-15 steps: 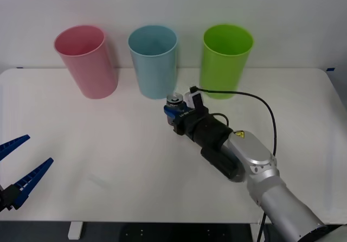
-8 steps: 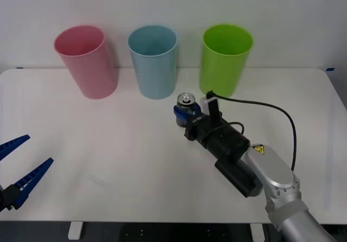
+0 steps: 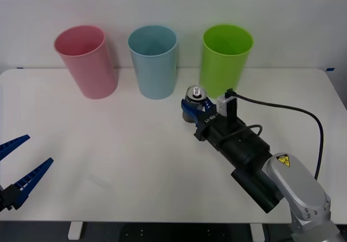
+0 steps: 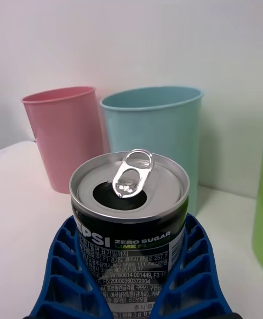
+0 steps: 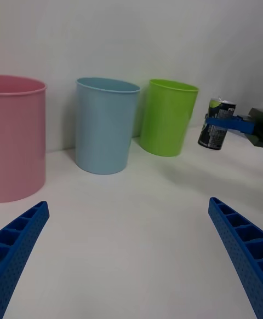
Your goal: Grasp the object on the table and drop it into the matching bin: aluminum can to the light blue bin, PET bottle to the pink bin.
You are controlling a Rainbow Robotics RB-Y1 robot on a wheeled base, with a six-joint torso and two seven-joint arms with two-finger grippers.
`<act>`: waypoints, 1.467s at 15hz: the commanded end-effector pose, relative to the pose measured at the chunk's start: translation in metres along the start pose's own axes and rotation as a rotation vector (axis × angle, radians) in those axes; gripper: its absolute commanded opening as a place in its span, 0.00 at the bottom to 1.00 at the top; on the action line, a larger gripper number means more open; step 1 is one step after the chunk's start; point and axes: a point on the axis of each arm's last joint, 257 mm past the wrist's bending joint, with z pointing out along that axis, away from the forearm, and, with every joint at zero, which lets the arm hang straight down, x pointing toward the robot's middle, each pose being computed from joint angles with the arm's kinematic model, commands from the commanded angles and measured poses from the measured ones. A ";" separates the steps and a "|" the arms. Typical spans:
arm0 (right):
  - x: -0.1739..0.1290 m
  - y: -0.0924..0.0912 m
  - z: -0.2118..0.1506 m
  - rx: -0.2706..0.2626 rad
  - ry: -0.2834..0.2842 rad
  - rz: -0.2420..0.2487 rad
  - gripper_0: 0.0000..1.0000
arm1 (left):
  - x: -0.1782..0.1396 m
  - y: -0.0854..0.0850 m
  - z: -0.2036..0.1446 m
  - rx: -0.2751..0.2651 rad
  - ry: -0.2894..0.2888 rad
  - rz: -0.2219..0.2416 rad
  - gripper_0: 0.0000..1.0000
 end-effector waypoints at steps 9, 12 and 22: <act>-0.090 -0.066 -0.040 -0.029 -0.093 -0.030 0.01 | 0.000 0.000 0.000 0.000 0.000 0.000 1.00; -0.112 -0.065 -0.037 -0.098 -0.096 0.009 0.00 | 0.000 0.000 0.000 0.000 0.000 0.000 1.00; -0.142 -0.113 0.071 -0.133 -0.047 0.079 0.00 | 0.000 0.000 0.000 0.000 0.000 0.000 1.00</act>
